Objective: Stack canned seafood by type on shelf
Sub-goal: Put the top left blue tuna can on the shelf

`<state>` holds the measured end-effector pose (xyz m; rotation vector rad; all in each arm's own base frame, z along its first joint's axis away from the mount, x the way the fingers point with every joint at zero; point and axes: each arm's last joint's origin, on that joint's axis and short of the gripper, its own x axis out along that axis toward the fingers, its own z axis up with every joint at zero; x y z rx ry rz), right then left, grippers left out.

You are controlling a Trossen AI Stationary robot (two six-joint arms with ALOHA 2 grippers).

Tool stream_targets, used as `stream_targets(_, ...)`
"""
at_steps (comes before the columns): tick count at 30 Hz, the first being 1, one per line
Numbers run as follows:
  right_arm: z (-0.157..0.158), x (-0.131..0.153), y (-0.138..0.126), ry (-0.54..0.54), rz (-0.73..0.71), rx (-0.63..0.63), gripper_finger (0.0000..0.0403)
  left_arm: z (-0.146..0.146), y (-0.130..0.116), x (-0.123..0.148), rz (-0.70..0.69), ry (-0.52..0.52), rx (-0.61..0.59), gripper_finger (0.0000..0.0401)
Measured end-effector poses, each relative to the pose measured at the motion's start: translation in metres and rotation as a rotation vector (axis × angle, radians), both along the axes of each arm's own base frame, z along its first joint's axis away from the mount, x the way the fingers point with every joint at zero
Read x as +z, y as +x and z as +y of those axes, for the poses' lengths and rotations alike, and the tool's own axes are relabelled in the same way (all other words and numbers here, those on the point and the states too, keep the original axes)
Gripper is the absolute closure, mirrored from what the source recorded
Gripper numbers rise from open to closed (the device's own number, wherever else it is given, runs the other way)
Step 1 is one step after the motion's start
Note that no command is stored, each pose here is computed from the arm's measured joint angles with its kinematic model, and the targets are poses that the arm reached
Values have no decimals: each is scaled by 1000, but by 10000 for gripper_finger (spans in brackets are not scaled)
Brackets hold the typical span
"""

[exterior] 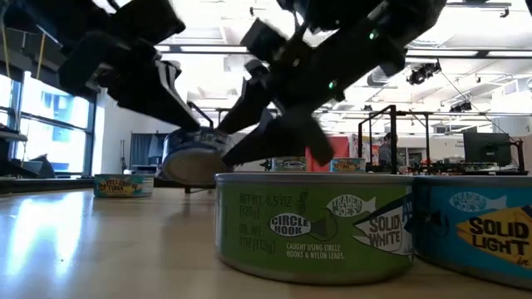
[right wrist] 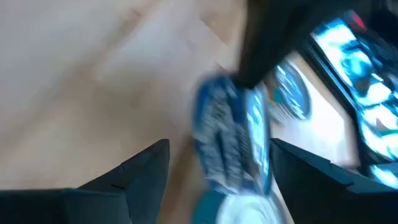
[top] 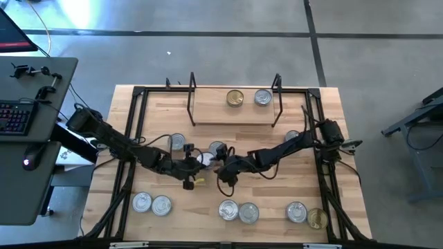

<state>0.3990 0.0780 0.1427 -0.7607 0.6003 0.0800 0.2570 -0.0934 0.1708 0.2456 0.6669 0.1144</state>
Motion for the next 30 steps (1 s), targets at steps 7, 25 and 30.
stream_targets(7, 0, -8, 5, -4, -41, -42, 146, -2, 3, 3, -43, -26, -10, 401)
stream_targets(25, -12, 50, -15, 18, -145, -339, 283, 13, -42, 10, 84, 12, 353, 401)
stream_targets(30, -57, 84, -8, -49, -171, -480, 283, 11, -63, 13, 41, 154, 463, 401)
